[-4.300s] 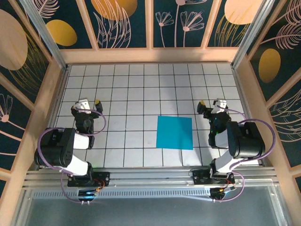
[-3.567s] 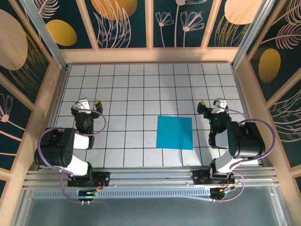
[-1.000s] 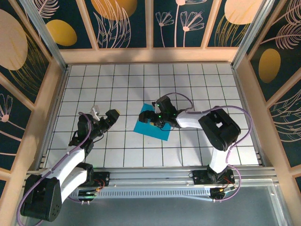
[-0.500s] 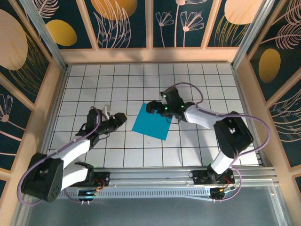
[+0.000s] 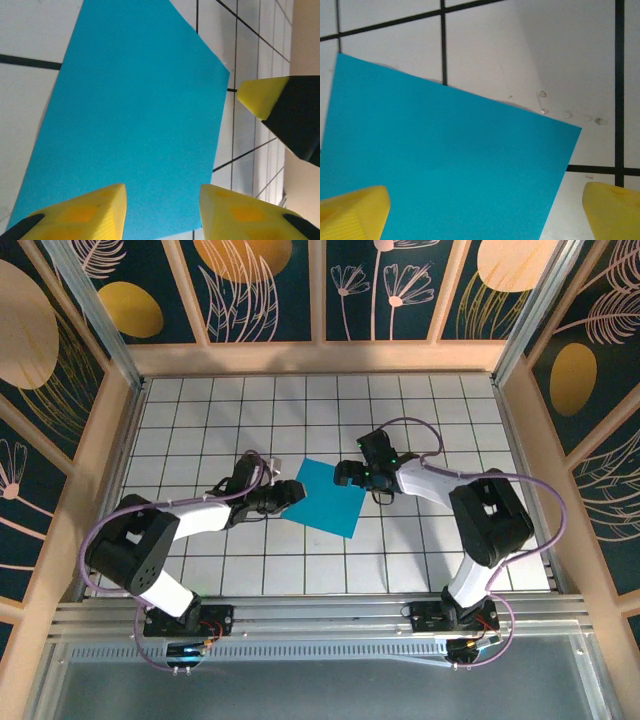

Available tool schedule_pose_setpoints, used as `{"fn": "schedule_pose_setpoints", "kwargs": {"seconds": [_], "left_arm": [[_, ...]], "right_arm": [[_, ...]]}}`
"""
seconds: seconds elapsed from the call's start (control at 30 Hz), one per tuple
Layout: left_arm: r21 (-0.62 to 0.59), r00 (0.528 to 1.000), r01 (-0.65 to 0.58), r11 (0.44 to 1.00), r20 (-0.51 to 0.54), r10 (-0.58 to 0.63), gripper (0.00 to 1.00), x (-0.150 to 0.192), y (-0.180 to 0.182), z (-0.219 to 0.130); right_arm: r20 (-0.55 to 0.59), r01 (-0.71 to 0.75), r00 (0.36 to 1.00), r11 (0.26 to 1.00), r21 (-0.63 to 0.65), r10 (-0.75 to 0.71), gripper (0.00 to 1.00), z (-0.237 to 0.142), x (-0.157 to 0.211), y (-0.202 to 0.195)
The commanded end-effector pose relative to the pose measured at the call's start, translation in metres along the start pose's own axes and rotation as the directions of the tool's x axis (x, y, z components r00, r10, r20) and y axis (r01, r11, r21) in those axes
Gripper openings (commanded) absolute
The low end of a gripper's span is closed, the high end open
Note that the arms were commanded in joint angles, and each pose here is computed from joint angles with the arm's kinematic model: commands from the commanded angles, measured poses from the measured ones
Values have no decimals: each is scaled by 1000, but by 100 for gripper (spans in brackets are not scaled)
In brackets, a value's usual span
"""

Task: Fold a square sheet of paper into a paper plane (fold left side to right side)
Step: Pick up the square sheet of paper from the center of the table.

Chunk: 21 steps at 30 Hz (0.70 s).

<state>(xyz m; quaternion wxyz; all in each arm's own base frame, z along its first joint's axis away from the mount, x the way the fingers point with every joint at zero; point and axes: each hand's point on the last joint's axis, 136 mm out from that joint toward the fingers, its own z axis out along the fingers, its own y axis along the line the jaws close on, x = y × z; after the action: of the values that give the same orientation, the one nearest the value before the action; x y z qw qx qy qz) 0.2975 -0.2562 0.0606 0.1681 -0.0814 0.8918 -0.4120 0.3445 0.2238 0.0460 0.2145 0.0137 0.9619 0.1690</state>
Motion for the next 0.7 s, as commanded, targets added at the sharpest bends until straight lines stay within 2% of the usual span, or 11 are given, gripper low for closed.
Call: {"fn": "schedule_pose_setpoints", "kwargs": {"seconds": [0.0, 0.37, 0.67], "left_arm": [[-58, 999, -27, 998, -24, 25, 43, 4, 9, 8], [-171, 998, -2, 985, -61, -8, 40, 22, 46, 15], [-192, 998, 13, 981, -59, -24, 39, 24, 52, 16]], "right_arm": [[8, 48, 999, 998, 39, -48, 99, 5, -7, 6], [-2, 95, 995, 988, 120, -95, 99, 19, -12, 6], [-61, 118, 992, 984, 134, -110, 99, 34, 3, 4]]}}
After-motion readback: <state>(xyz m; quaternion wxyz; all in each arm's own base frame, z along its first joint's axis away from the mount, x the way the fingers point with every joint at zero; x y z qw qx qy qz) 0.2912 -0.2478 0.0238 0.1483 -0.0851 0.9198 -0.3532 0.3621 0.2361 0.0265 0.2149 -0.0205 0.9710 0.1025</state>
